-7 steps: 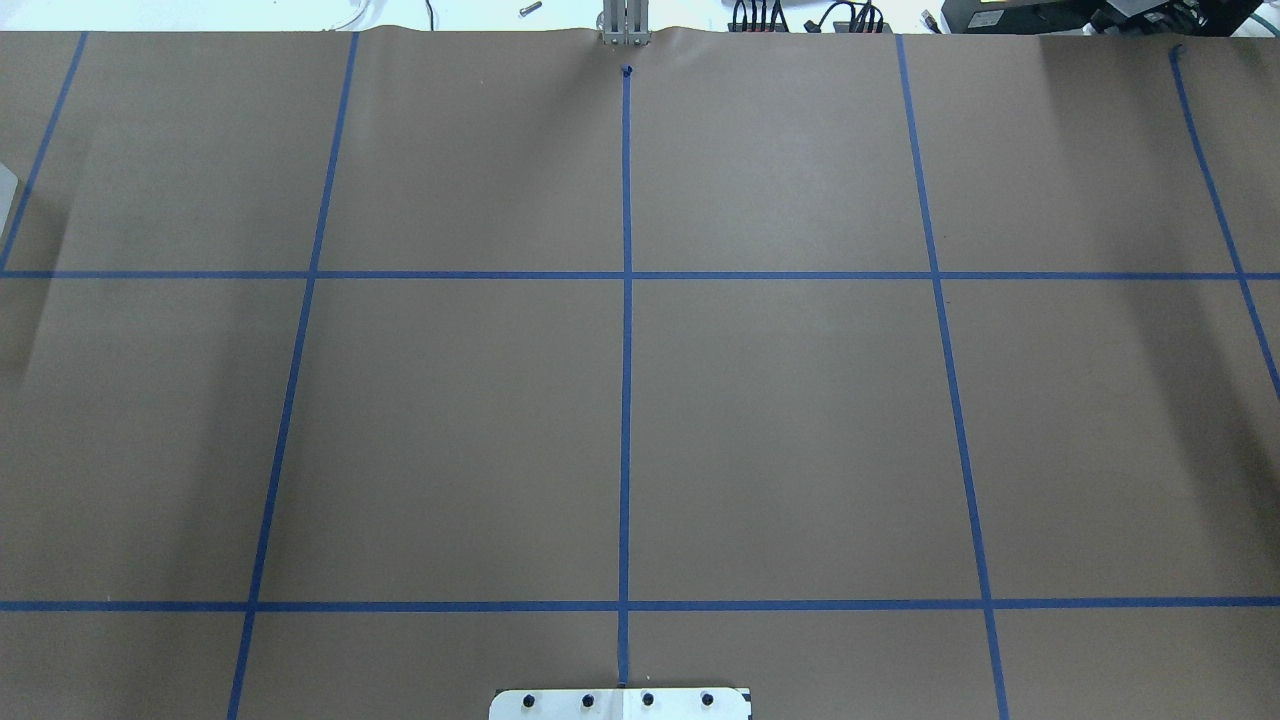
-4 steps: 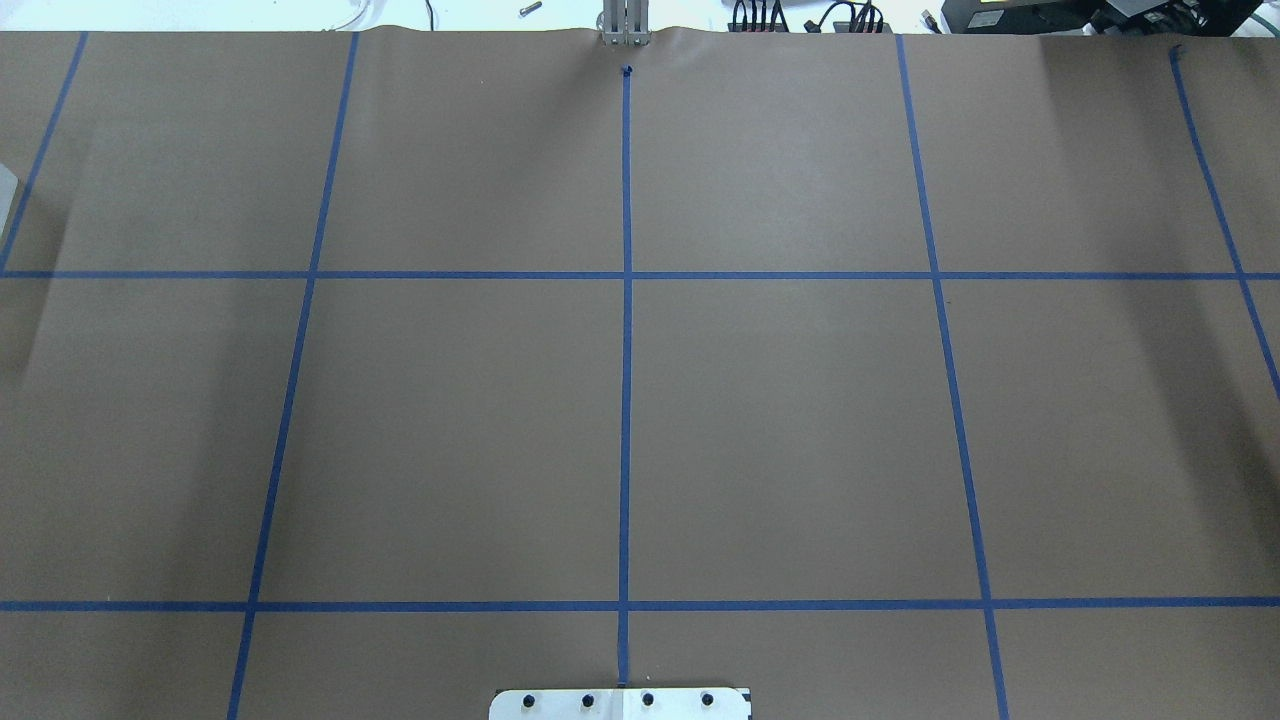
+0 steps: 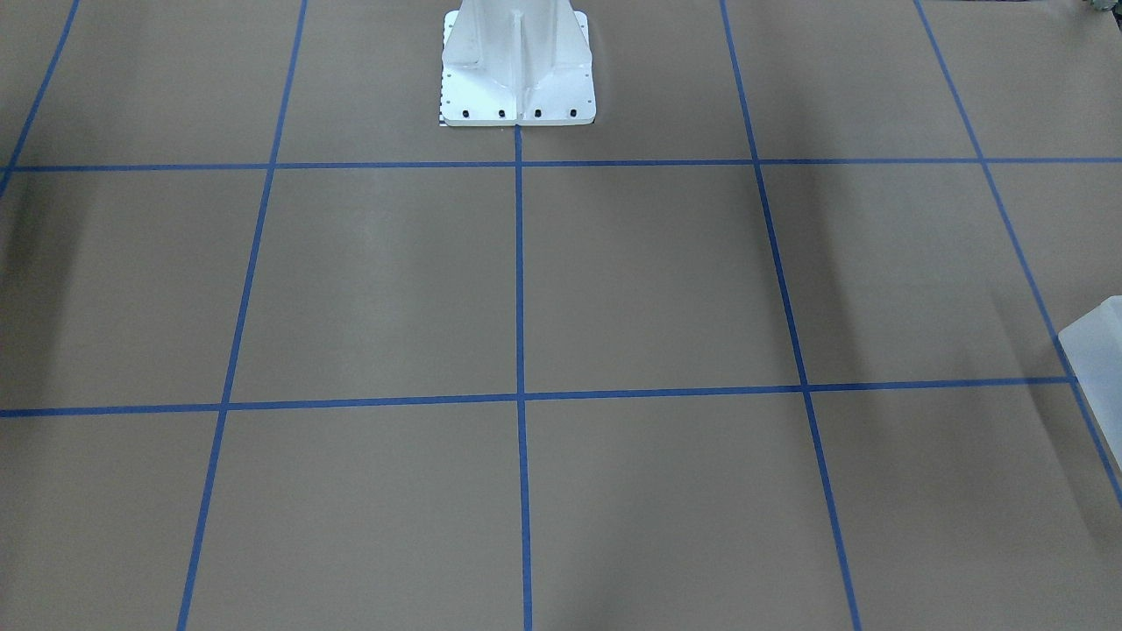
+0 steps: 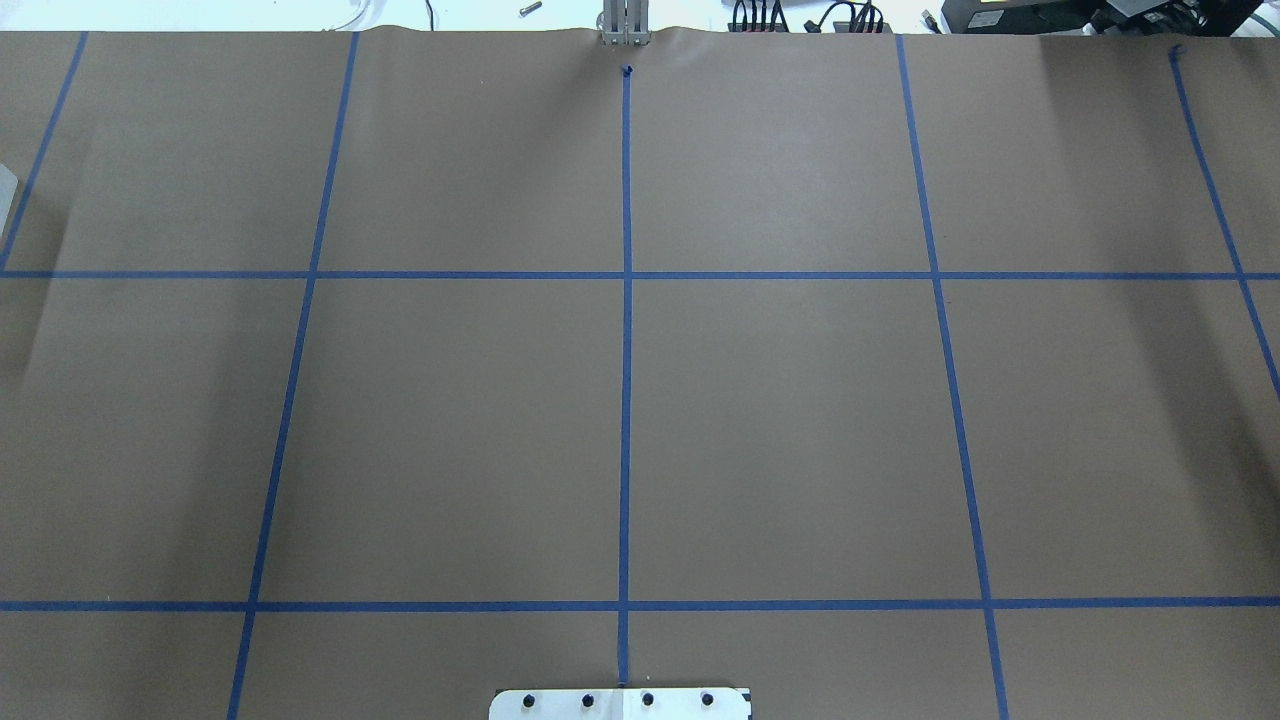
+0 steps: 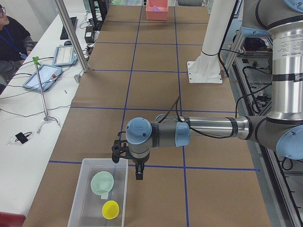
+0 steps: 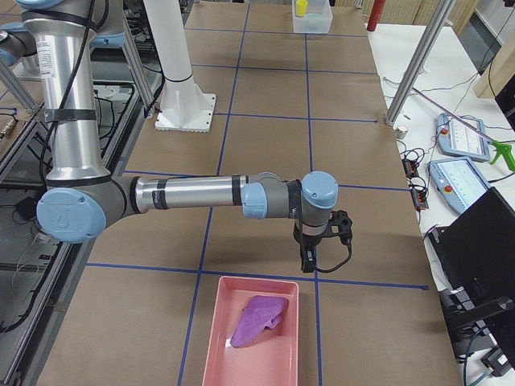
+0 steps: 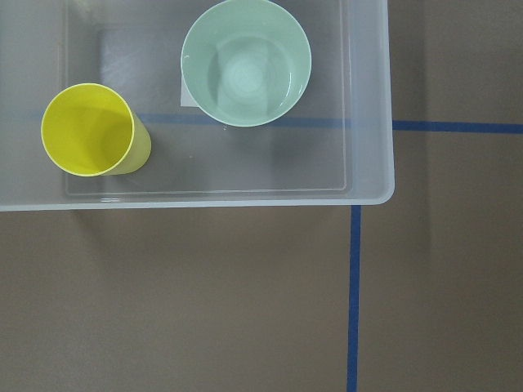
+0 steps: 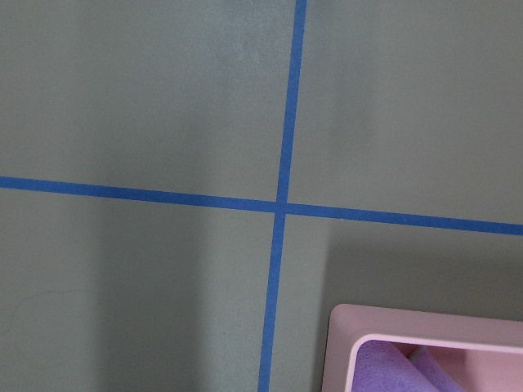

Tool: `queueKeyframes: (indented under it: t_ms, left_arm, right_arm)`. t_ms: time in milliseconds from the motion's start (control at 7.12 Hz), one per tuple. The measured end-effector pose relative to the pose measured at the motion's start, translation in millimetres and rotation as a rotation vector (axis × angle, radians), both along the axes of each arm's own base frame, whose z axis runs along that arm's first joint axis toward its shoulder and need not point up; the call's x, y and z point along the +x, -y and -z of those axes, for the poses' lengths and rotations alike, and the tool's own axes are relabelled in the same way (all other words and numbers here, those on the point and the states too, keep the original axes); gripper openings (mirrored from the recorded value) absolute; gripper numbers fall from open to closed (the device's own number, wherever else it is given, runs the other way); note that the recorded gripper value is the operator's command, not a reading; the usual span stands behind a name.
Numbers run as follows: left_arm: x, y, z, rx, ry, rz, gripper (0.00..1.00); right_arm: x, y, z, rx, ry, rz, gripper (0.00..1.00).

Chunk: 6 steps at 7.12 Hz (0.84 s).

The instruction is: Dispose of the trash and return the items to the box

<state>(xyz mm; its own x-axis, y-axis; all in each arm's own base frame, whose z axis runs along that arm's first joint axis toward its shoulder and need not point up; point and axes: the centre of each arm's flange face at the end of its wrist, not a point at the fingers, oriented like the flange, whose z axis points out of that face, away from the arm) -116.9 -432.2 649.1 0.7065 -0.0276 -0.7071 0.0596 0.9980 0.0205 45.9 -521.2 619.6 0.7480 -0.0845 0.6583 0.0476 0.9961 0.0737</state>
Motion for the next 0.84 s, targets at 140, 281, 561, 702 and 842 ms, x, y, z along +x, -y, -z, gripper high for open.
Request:
queueKeyframes:
  t_ms: [140, 281, 561, 702, 842]
  left_arm:
    - [0.0, 0.0, 0.0, 0.0, 0.0, 0.0, 0.99]
    - [0.0, 0.0, 0.0, 0.0, 0.0, 0.0, 0.99]
    - [0.0, 0.0, 0.1, 0.001, 0.0, 0.0, 0.99]
    - [0.0, 0.0, 0.1, 0.001, 0.0, 0.0, 0.99]
    - [-0.1, 0.0, 0.0, 0.001, 0.001, -0.001, 0.99]
  right_arm:
    - [0.1, 0.0, -0.1, 0.0, -0.002, 0.0, 1.0]
    - [0.4, 0.1, 0.0, 0.001, -0.006, -0.001, 1.0]
    - [0.7, 0.1, 0.0, 0.001, -0.01, -0.002, 1.0]
    - [0.8, 0.1, 0.0, 0.001, -0.011, -0.002, 1.0]
    - [0.8, 0.1, 0.0, 0.001, -0.011, -0.002, 1.0]
